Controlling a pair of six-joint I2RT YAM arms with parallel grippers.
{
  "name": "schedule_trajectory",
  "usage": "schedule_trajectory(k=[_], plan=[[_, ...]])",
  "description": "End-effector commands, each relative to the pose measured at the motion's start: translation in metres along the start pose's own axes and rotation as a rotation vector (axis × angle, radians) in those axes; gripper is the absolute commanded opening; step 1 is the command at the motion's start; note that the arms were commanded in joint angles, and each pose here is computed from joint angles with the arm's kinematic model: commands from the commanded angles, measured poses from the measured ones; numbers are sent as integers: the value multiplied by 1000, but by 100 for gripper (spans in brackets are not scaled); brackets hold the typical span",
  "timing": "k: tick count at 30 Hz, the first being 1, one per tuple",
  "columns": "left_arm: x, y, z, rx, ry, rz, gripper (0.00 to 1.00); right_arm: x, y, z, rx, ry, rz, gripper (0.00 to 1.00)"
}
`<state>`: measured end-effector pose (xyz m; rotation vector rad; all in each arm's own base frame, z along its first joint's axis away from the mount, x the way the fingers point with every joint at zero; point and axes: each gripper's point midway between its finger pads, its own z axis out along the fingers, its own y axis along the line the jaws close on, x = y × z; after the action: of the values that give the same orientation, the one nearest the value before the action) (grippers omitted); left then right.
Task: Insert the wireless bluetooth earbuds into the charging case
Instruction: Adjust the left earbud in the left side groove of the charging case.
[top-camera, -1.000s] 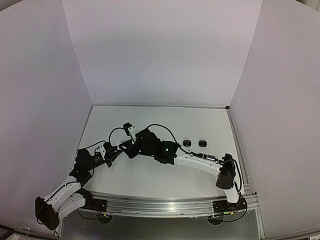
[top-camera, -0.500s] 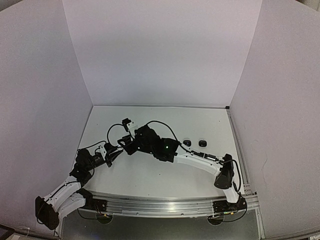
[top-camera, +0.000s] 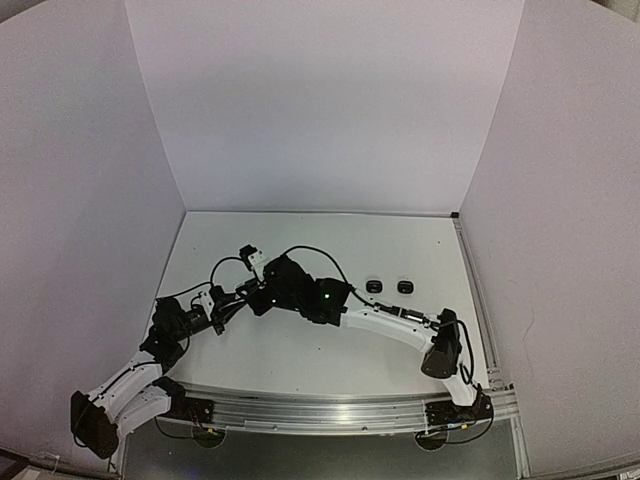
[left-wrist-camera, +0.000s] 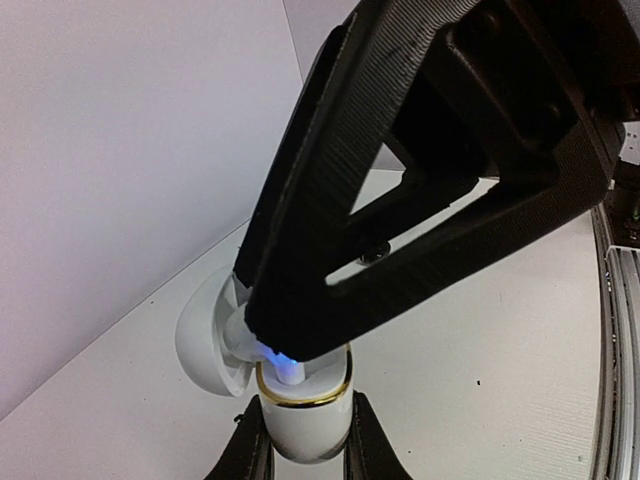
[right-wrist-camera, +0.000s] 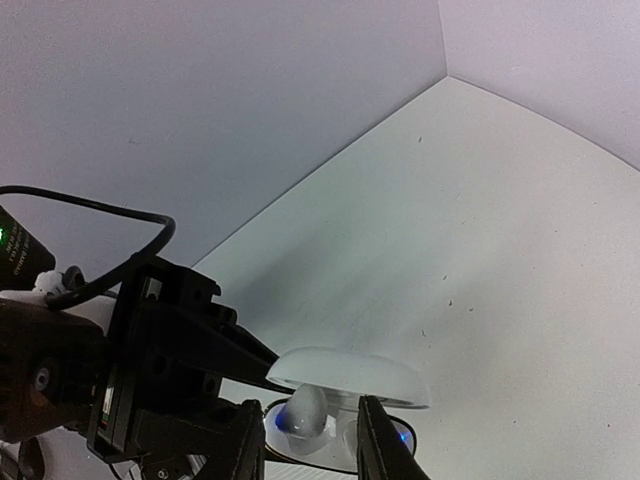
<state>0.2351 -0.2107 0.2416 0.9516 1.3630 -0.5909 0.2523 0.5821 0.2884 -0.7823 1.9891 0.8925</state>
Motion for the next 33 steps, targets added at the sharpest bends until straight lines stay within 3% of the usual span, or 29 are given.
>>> schedule_trajectory(k=[1,6,21,33], plan=[[-32,4,0,3,-74,48,0,-5,9,2,-13,-9,-14,27],[-31,4,1,4,-70,51,0,0,10,5,-18,3,-7,17],[-29,16,-2,-89,-96,132,0,-2,4,8,61,-34,98,1],[-30,29,-3,-164,-97,151,0,-1,-3,12,160,-92,197,0]])
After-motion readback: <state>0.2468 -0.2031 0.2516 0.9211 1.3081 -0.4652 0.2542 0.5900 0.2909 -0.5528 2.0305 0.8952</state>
